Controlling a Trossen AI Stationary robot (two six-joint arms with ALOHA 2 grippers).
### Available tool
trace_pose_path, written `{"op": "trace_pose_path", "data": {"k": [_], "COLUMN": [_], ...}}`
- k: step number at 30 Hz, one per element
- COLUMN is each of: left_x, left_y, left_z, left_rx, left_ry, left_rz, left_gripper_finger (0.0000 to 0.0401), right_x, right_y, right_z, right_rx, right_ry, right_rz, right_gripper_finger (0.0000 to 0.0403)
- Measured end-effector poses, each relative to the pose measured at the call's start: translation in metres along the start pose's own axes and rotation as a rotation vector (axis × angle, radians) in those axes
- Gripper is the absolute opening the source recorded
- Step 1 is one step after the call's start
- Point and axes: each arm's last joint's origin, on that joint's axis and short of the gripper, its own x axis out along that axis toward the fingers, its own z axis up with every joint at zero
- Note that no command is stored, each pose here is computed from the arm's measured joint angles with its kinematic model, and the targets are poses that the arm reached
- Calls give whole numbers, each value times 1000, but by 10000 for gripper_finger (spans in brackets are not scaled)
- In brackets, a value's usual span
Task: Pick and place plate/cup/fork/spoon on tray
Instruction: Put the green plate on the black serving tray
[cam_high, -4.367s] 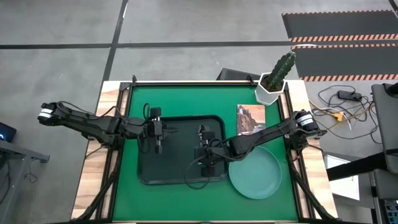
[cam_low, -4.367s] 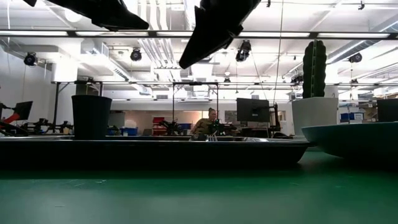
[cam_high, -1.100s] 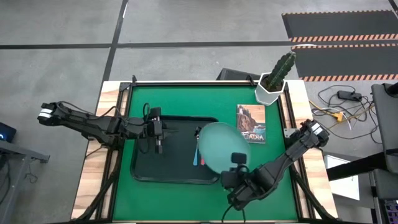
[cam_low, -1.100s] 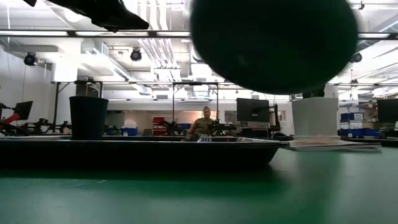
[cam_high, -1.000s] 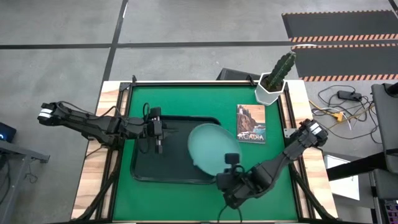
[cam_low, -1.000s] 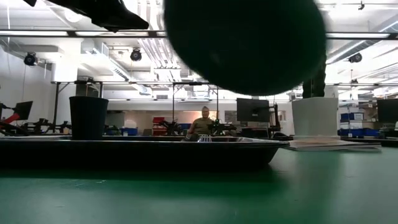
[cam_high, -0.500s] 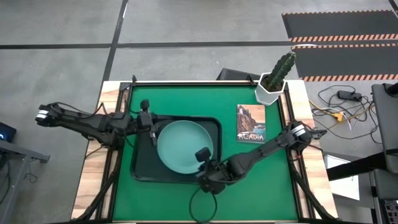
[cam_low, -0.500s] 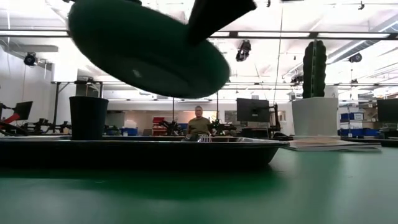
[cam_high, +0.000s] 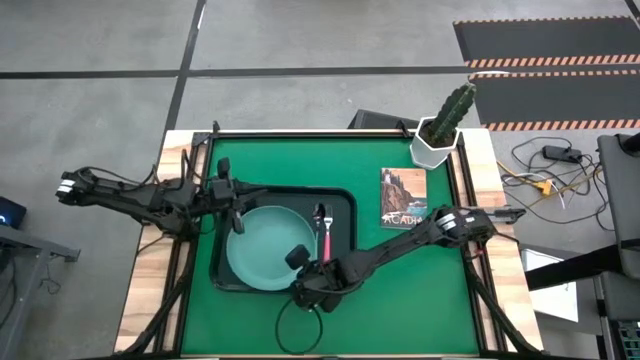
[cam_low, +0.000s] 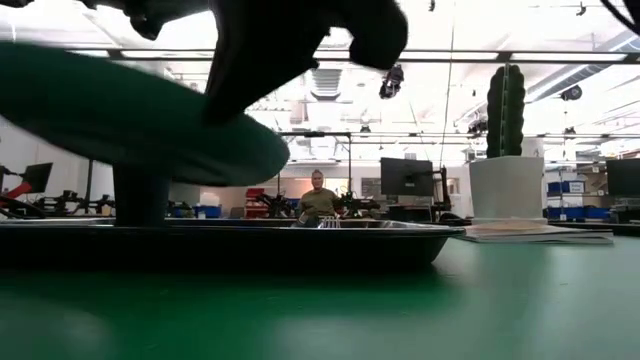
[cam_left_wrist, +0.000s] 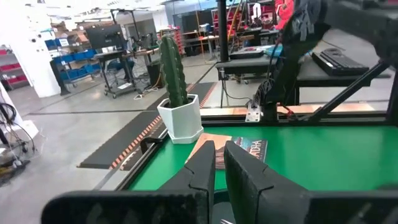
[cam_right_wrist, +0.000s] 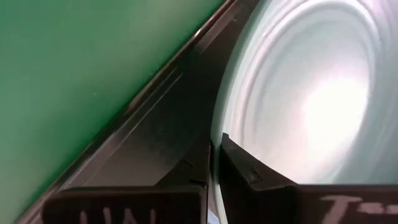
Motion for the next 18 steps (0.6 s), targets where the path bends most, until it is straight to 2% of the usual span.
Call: {"op": "trace_pose_path", "data": {"k": [11,18], "left_x": [2,3], "left_y": [-1,-2], "left_z": [-2,-2], "left_rx": [-2,0], "left_ry": [12,14], "left_rz": [-2,-2], "left_gripper_finger": [17,17], "right_x": [42,53], "right_y": [-4,-8], "right_z": [-1,-6], "right_rx": [-21,-16], "right_ry": [71,84], "right_rz": [22,21], "right_gripper_finger": [8,9]}}
